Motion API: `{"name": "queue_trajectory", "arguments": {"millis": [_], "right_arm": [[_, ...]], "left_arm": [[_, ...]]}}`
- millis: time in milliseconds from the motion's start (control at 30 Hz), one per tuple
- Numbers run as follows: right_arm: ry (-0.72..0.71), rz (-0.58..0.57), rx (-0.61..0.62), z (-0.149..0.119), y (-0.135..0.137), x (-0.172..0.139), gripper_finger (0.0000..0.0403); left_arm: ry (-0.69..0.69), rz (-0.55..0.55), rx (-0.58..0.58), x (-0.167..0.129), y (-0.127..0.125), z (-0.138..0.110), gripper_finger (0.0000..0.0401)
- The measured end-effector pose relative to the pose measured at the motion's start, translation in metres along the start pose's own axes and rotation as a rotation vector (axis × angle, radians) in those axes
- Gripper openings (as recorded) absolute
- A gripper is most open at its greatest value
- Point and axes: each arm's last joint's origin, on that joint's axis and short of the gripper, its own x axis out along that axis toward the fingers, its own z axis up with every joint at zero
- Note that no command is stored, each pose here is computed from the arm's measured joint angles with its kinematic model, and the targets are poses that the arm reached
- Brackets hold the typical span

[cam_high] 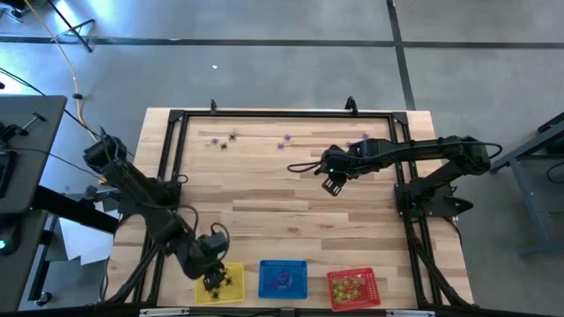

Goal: Sort Halloween decoration
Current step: Put the black spider toy into the yellow bin, then put the violet spider toy into the blue bin

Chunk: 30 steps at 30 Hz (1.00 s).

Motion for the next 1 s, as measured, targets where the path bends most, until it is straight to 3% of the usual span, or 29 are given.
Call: {"name": "queue_trajectory", "arguments": {"millis": [267, 767, 867, 1000], "right_arm": [[-0.019, -0.02, -0.003, 0.0, 0.0, 0.0, 0.0139], [0.008, -0.005, -0.158, -0.018, 0.019, -0.007, 0.0139], [0.004, -0.001, -0.189, -0.018, 0.02, -0.007, 0.0139], [-0.009, 0.001, -0.17, -0.013, 0.016, -0.006, 0.0139]], "left_arm": [[0.069, 0.039, -0.047, 0.017, 0.002, -0.008, 0.0006], [0.064, 0.024, -0.068, 0.019, 0.002, 0.008, 0.0077], [-0.029, 0.048, -0.044, 0.019, 0.005, 0.02, 0.0078], [-0.299, 0.114, 0.075, 0.019, 0.011, 0.05, 0.0078]]}}
